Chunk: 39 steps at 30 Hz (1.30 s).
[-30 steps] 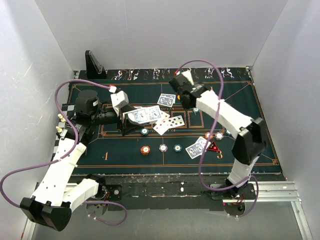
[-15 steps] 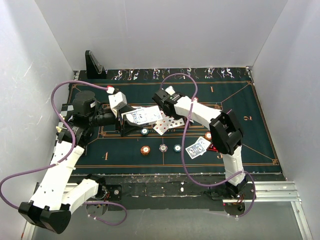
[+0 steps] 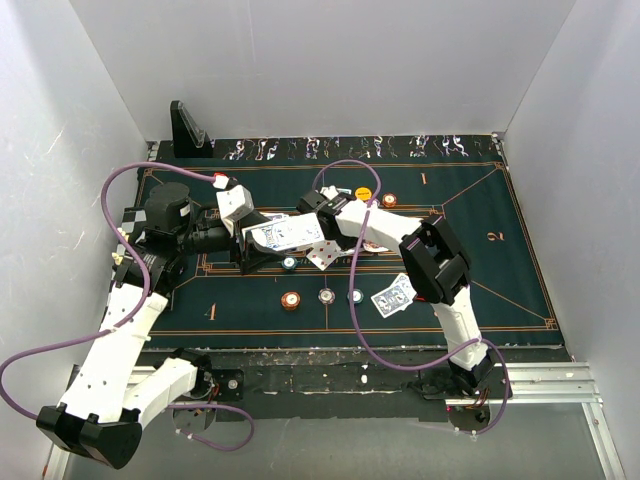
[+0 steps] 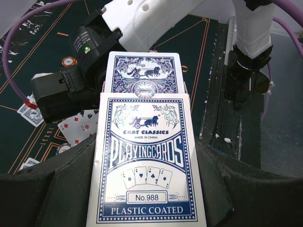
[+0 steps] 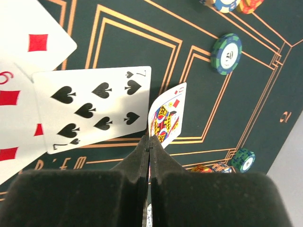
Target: Distribute texas hold em gaming equipment
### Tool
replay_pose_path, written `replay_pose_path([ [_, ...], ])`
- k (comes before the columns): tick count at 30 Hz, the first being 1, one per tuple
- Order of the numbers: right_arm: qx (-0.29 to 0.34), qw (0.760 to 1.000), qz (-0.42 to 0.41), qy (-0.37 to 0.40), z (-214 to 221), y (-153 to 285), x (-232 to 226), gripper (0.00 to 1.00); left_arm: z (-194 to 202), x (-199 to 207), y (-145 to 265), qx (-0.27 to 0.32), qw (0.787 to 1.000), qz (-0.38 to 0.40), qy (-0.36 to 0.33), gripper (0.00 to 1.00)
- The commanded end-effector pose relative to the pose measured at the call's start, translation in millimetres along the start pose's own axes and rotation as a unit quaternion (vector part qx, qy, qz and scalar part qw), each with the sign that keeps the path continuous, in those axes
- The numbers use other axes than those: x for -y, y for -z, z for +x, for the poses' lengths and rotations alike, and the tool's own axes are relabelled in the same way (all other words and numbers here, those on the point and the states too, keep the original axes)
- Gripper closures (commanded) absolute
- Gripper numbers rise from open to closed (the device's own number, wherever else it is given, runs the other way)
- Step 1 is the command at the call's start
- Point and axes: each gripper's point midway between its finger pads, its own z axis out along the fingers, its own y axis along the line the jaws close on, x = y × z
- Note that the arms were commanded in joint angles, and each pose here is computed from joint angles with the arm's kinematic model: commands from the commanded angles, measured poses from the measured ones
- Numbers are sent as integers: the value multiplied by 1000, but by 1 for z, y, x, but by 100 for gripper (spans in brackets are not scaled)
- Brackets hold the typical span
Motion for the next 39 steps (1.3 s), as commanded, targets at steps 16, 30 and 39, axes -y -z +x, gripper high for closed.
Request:
replay_pose_path([
  [16, 9, 992, -112, -58, -3, 11, -49, 87, -14, 0, 4, 13, 1000, -2, -27, 88],
  [30, 29, 983, -167, -75, -8, 30, -53, 48, -13, -2, 3, 12, 999, -5, -30, 88],
  [39, 39, 980, -162, -105, -19, 40, -30, 48, -12, -1, 4, 15, 999, -7, -32, 88],
])
